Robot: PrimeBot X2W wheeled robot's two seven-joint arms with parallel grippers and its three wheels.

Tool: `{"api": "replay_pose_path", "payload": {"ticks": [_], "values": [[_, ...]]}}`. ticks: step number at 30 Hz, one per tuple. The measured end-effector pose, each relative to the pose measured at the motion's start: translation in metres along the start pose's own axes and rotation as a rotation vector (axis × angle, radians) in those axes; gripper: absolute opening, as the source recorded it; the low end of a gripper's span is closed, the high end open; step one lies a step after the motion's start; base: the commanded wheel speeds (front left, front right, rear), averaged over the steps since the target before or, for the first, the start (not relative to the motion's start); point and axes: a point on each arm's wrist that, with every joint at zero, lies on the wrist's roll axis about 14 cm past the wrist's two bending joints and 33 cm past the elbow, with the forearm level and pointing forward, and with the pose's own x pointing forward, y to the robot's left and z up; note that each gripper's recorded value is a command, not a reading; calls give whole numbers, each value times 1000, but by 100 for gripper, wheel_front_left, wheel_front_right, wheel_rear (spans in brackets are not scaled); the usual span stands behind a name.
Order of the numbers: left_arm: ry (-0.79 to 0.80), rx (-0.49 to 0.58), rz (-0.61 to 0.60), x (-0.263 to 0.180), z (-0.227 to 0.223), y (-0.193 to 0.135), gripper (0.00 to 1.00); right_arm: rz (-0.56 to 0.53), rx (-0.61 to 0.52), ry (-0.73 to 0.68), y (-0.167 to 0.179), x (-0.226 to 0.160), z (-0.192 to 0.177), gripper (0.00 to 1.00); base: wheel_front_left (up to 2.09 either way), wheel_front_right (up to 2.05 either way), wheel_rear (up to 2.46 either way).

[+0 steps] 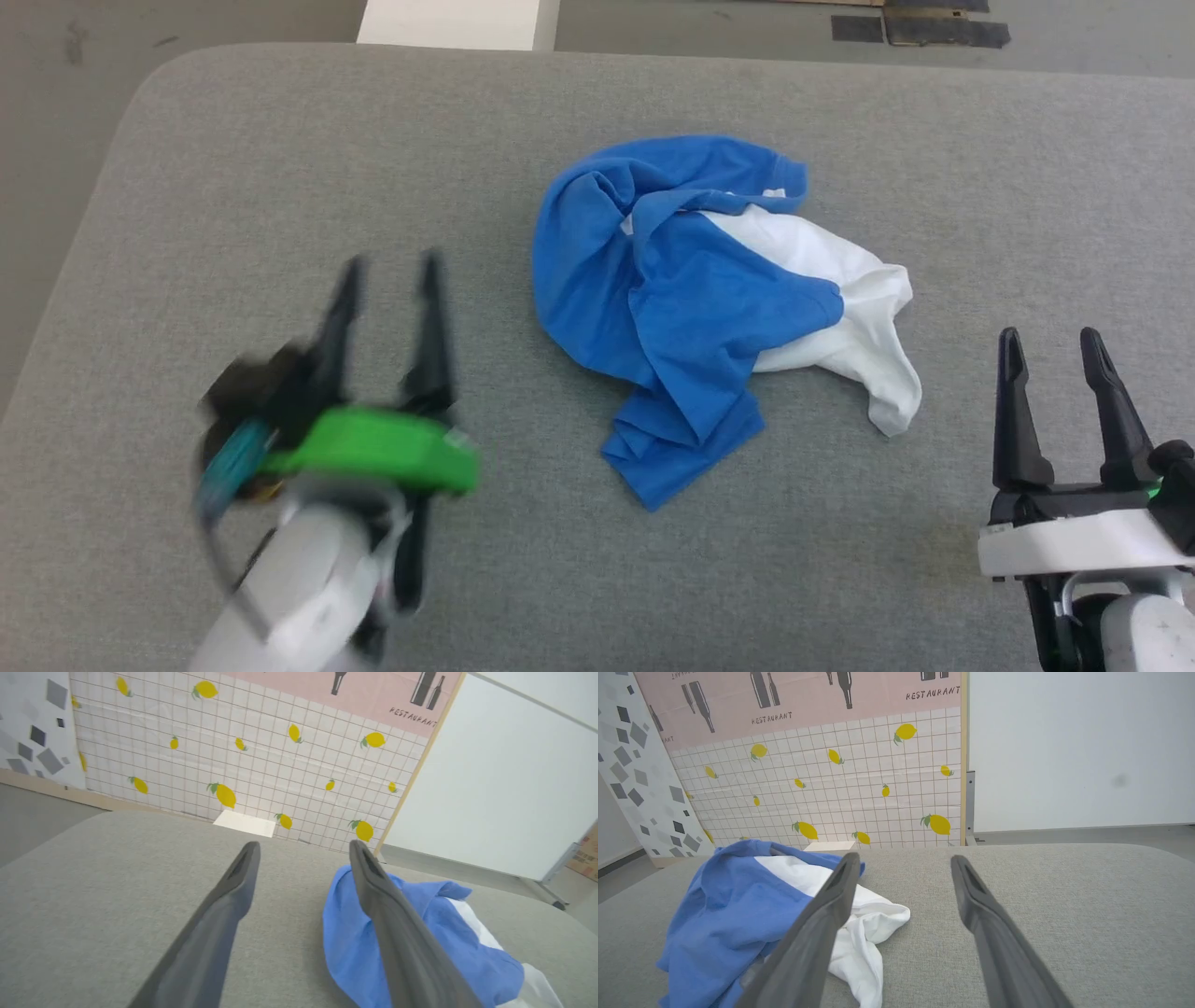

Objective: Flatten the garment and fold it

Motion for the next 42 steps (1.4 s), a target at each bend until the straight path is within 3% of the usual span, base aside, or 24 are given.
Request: {"api": "replay_pose_path", "payload": {"ticks": [8, 15, 22, 30, 42], "values": [[42, 210, 140, -68, -15, 41, 100, 2, 2, 40, 1, -15, -9, 100, 0, 0, 0], [75, 171, 155, -91, -25, 39, 100, 22, 9, 72, 9, -30, -16, 100, 0, 0, 0], [50, 159, 147, -95, -20, 37, 100, 124, -22, 139, 41, -23, -19, 100, 0, 0, 0], [65, 141, 173, -96, -26, 46, 100, 224, -4, 427, 76, -12, -58, 100, 0, 0, 0], [100, 141, 222, -93, -37, 63, 100, 435, -130, 766, 113, -10, -117, 100, 0, 0, 0]]}}
